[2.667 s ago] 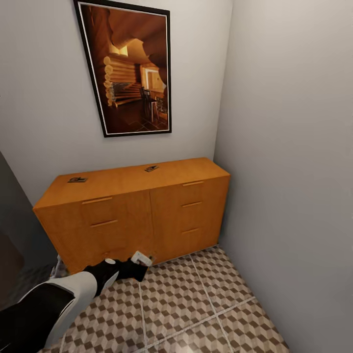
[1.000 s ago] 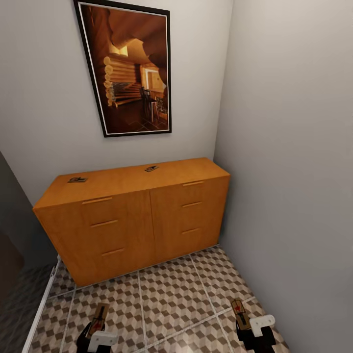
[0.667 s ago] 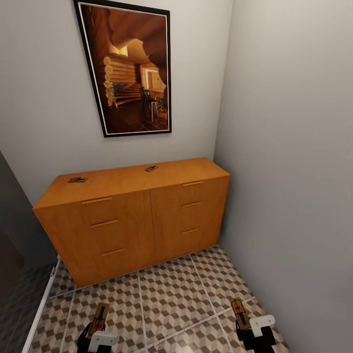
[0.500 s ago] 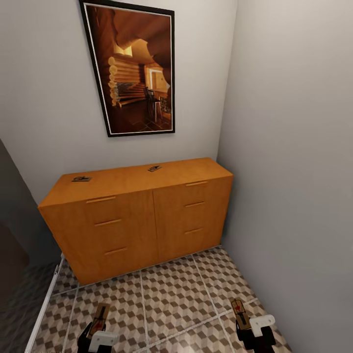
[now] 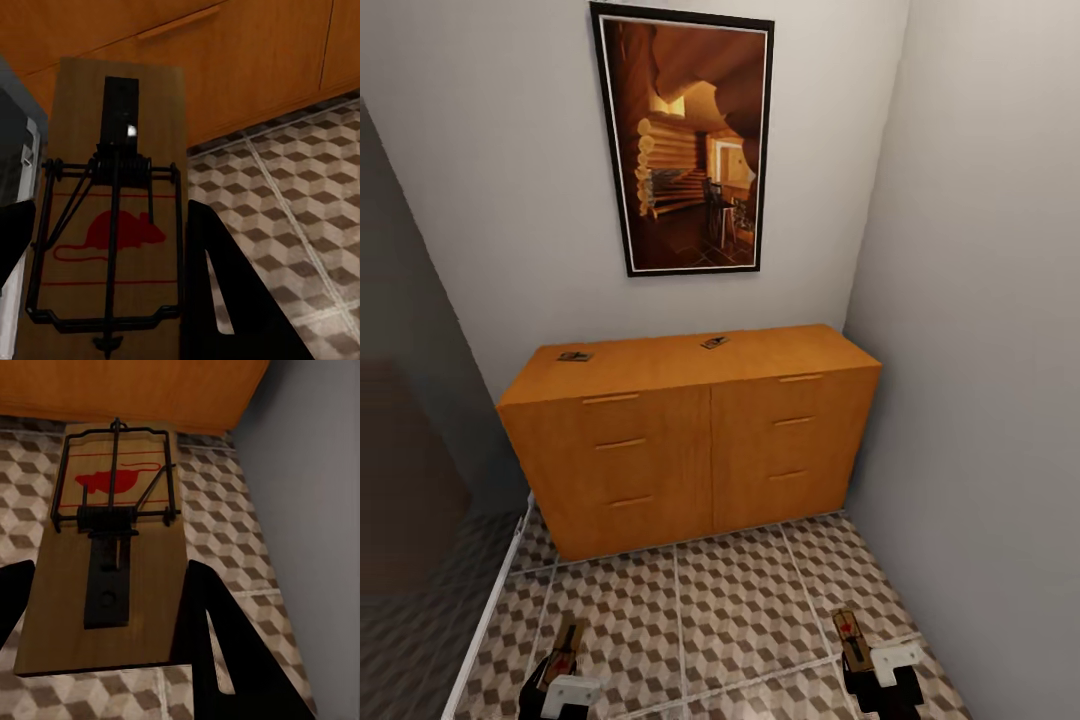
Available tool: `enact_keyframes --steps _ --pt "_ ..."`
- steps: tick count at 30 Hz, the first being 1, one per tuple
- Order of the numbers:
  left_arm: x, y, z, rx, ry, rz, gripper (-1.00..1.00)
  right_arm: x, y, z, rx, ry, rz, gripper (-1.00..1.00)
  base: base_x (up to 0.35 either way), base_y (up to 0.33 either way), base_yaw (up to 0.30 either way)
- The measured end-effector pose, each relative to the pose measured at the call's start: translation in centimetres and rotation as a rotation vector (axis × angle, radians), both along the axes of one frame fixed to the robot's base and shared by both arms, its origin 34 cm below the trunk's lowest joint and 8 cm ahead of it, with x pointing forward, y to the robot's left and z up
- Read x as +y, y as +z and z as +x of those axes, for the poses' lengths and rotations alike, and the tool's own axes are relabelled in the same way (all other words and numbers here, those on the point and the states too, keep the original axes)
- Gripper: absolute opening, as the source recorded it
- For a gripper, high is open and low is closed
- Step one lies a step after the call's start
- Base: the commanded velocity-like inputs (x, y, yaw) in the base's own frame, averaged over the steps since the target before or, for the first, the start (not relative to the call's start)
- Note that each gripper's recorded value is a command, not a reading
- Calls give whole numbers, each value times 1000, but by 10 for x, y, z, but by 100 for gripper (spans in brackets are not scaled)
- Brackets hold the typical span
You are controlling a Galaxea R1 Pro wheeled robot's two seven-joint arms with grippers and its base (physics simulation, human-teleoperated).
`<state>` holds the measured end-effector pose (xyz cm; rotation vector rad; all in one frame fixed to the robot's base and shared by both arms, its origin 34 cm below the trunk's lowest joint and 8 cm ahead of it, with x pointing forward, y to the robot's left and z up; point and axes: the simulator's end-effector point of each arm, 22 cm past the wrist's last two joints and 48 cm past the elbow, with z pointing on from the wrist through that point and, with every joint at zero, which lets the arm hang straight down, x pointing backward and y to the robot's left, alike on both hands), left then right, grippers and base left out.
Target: Take the four mousetraps from the cabinet in the bathroom and place them on the bathroom floor. Make sure all four end up on the same floor surface, and ensure that at least two of them are either under or directly next to the same bathroom sink.
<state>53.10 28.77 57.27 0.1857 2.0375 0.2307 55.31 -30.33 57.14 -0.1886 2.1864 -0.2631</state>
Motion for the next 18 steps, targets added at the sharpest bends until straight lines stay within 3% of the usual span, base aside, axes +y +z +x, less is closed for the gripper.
enact_keyframes --steps 6,18 --pt "-2 0 0 1 -2 -2 -100 -2 1 1 -2 -3 -1 -100 -73 0 254" --pt "-5 -5 -2 22 -1 -2 -100 0 0 0 -1 0 1 -100 -310 0 254"
